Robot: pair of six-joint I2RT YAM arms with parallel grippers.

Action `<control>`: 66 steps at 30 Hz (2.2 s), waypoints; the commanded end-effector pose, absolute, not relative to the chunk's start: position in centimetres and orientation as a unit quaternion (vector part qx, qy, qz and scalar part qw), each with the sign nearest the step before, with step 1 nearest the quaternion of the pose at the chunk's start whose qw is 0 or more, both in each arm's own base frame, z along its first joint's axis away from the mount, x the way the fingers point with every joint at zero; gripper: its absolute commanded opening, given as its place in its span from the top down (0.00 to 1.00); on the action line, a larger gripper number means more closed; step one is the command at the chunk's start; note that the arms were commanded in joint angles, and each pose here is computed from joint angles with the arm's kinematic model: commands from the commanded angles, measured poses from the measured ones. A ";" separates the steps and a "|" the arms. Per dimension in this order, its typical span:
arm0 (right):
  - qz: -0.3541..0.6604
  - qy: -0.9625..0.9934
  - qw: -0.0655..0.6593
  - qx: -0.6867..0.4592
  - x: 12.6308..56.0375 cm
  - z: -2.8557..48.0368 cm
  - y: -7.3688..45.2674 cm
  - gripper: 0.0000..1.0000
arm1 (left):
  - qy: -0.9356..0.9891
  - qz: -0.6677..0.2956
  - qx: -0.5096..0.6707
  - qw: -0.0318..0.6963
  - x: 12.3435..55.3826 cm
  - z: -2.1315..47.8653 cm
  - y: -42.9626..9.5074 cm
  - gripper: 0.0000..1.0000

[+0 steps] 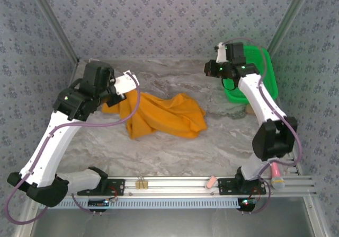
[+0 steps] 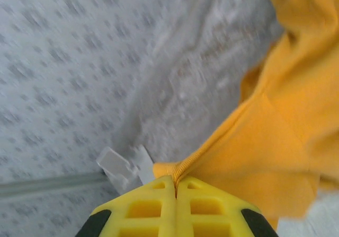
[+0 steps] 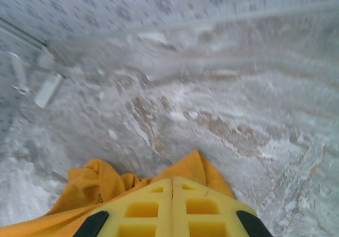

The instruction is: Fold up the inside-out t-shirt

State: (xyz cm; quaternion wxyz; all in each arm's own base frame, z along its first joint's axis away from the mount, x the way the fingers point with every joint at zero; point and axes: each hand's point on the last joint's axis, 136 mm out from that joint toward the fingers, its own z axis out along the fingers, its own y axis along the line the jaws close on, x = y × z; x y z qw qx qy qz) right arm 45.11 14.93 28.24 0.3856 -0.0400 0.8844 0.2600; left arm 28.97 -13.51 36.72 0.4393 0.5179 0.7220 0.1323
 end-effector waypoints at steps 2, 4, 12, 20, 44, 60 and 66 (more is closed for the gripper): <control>0.278 0.905 0.296 -0.126 42.5 24.6 18.4 0.67 | 0.654 0.041 0.586 0.476 26.1 38.8 -17.1 1.00; 0.260 0.914 0.269 -0.159 41.5 22.2 20.2 0.60 | 0.658 0.030 0.605 0.447 25.0 36.7 -17.2 1.00; 0.216 0.753 0.316 -0.535 36.8 17.0 26.1 0.42 | 0.688 0.064 0.605 0.395 24.4 31.5 -14.9 1.00; 0.175 0.515 0.372 -0.752 36.6 14.6 29.6 0.40 | 0.695 0.067 0.599 0.393 23.8 31.0 -14.1 1.00; 0.159 0.575 0.418 -0.685 40.9 19.8 29.1 1.00 | 0.743 0.118 0.514 0.411 27.0 33.0 -10.7 1.00; -0.110 0.481 0.724 -0.482 30.4 48.4 21.1 1.00 | 0.659 0.067 0.372 0.651 29.8 55.2 -10.6 1.00; 0.013 0.581 0.585 -0.565 23.7 41.3 19.9 0.99 | 0.585 -0.009 0.501 0.638 23.4 49.9 -14.0 1.00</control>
